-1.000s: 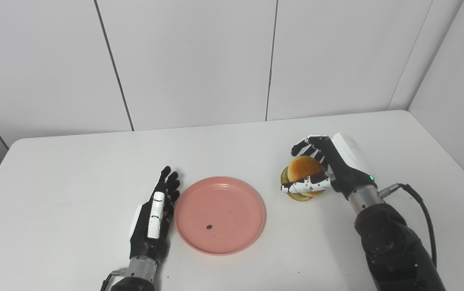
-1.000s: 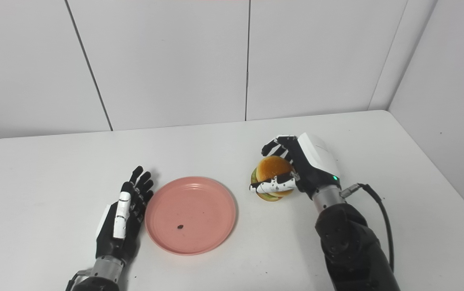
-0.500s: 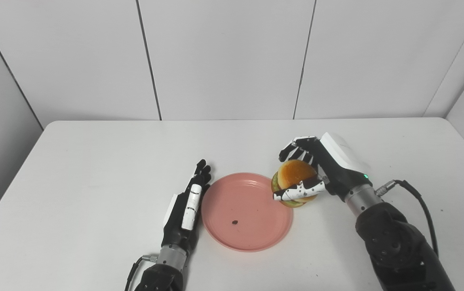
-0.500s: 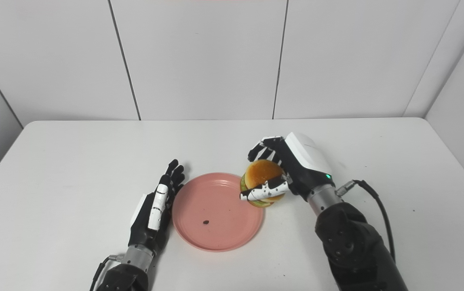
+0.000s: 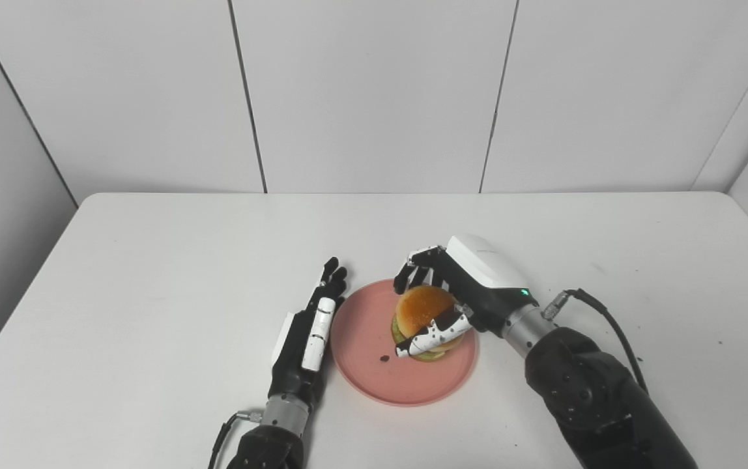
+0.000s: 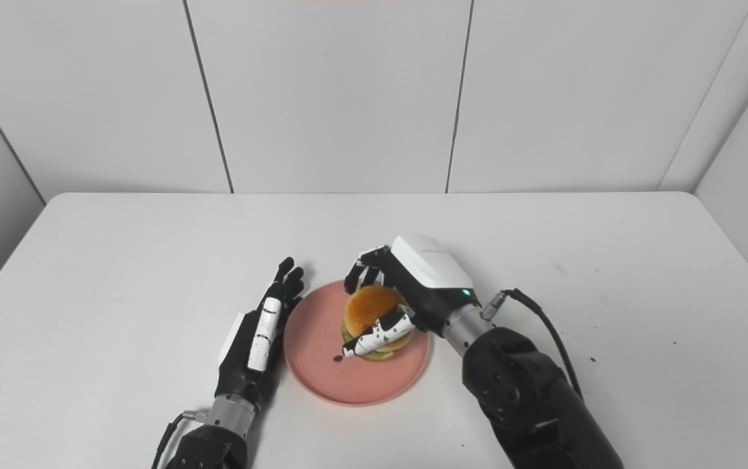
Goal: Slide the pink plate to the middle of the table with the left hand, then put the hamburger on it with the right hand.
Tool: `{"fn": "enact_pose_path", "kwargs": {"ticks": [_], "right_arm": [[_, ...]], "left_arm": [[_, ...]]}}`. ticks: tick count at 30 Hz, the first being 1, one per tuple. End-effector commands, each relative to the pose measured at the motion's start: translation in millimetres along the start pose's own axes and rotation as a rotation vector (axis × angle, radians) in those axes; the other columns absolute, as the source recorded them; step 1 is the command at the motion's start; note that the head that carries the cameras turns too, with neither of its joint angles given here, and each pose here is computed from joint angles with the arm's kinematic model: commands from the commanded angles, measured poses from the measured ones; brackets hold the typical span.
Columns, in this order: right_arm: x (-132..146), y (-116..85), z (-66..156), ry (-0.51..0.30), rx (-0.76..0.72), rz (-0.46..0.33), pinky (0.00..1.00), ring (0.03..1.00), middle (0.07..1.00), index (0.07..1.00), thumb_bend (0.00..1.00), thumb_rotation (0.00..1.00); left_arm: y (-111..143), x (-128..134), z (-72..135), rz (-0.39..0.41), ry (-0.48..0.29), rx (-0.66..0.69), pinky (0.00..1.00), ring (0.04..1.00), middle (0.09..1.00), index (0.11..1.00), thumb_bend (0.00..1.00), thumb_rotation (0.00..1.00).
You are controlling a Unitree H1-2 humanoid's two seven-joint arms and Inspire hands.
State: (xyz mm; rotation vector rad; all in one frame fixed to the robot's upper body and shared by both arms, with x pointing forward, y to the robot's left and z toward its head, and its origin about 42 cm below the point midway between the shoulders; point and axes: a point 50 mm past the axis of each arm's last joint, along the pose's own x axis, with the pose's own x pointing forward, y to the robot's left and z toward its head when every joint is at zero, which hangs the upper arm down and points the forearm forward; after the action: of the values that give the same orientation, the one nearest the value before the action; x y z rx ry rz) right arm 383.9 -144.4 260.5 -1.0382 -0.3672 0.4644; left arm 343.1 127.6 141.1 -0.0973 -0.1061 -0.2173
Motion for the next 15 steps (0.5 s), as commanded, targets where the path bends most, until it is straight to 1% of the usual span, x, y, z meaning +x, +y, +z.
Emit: {"fn": "enact_pose_path", "kwargs": {"ticks": [1, 6, 9, 13, 14, 15], "right_arm": [[10.7, -14.1, 11.3, -0.062, -0.054, -0.019, 0.15, 0.202, 0.469, 0.484, 0.52, 0.00], [20.5, -4.0, 5.2, -0.043, -0.084, 0.010, 0.21, 0.266, 0.471, 0.486, 0.52, 0.00], [22.9, -0.8, 3.1, -0.031, -0.097, 0.017, 0.20, 0.264, 0.471, 0.487, 0.52, 0.00], [22.8, 3.4, 1.4, -0.036, -0.109, 0.021, 0.17, 0.242, 0.470, 0.487, 0.52, 0.00], [22.7, 4.7, 0.4, -0.041, -0.121, 0.028, 0.17, 0.241, 0.470, 0.487, 0.52, 0.00], [22.7, 5.5, -0.3, -0.044, -0.130, 0.033, 0.19, 0.263, 0.471, 0.487, 0.52, 0.00]], "left_arm": [[-6.6, -1.9, -0.8, -0.008, 0.020, -0.019, 1.00, 0.998, 0.984, 0.969, 0.68, 1.00], [-6.1, -2.5, 0.2, -0.012, 0.008, -0.008, 1.00, 0.993, 0.980, 0.969, 0.66, 1.00], [-6.0, -3.3, 0.6, -0.008, 0.007, 0.000, 1.00, 0.988, 0.977, 0.967, 0.66, 1.00], [-6.4, -4.8, 1.1, -0.002, 0.018, -0.002, 1.00, 0.982, 0.970, 0.962, 0.67, 1.00], [-6.6, -5.0, 1.4, -0.003, 0.014, -0.001, 1.00, 0.982, 0.970, 0.962, 0.67, 1.00], [-6.7, -5.2, 1.5, -0.003, 0.011, -0.001, 0.99, 0.982, 0.971, 0.962, 0.66, 1.00]]}}
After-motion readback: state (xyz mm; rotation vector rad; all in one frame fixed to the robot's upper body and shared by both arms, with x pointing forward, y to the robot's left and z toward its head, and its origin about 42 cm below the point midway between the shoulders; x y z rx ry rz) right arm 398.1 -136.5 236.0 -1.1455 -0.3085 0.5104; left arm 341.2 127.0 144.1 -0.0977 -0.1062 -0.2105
